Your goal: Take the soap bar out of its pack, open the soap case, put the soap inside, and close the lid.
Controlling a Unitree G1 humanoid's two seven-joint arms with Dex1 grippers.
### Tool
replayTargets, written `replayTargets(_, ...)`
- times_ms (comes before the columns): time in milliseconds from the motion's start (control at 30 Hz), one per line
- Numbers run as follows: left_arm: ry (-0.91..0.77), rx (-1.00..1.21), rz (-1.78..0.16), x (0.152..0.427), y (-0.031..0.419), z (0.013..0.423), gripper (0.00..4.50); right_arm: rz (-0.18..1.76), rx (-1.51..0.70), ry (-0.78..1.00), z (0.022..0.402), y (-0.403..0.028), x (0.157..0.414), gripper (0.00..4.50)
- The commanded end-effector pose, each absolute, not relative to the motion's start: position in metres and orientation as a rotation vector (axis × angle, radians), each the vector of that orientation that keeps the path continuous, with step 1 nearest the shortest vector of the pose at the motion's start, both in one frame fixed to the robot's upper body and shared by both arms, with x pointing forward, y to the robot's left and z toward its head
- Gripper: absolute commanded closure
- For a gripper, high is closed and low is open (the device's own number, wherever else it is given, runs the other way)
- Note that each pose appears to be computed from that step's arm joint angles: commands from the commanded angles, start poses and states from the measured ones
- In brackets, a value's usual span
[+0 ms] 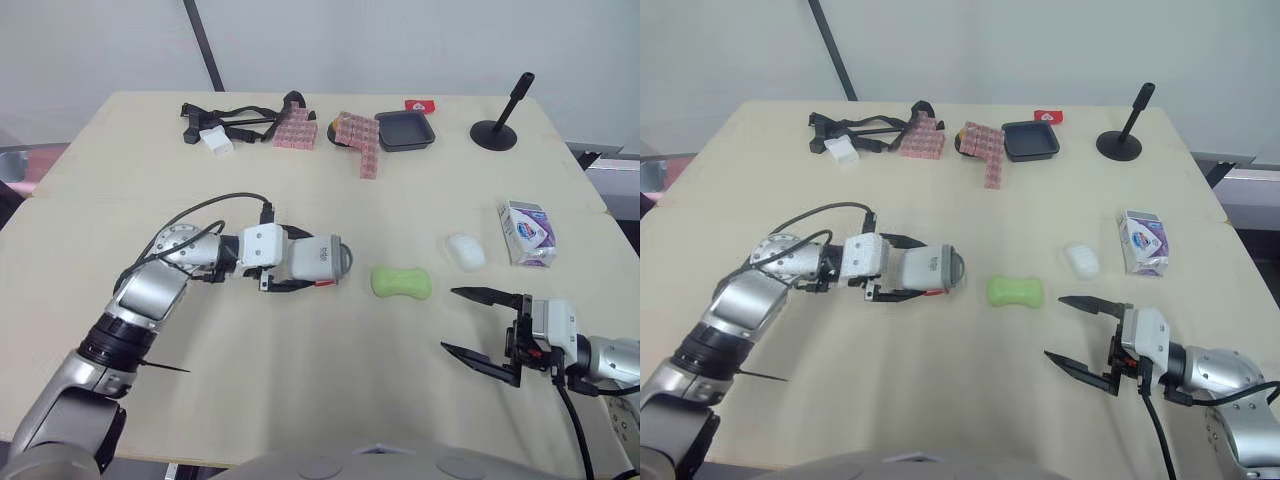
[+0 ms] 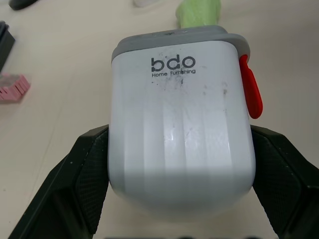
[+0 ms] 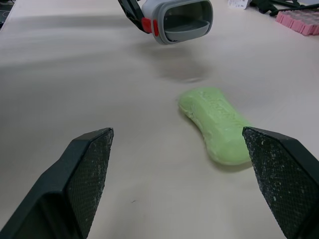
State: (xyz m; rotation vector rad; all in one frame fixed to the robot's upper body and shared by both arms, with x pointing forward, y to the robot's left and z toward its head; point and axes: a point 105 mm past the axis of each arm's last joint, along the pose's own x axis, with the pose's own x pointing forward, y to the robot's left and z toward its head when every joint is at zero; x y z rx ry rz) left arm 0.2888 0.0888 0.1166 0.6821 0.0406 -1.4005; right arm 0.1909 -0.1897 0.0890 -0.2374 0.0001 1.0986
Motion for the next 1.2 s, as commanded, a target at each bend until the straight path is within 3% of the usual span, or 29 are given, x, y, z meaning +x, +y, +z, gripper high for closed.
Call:
replayTargets(33,0.080,0.723,-1.423,0.288,0.084,0.124,1.03,1.090,-0.261,-0.041,0.097,-0.189,0.191,0.05)
replayTargets(367,0.174,0.885,-1.499,0.283,0.075,0.118,1.03,1.062,-0.277,-0.042,0.096,-0.191,0.195,0.05)
replayTargets(1200,0.171,1.033,-1.471,0.292,0.051,0.134,1.03,1.041,-0.258,-0.044,0.094,-0.189,0.195,0.05)
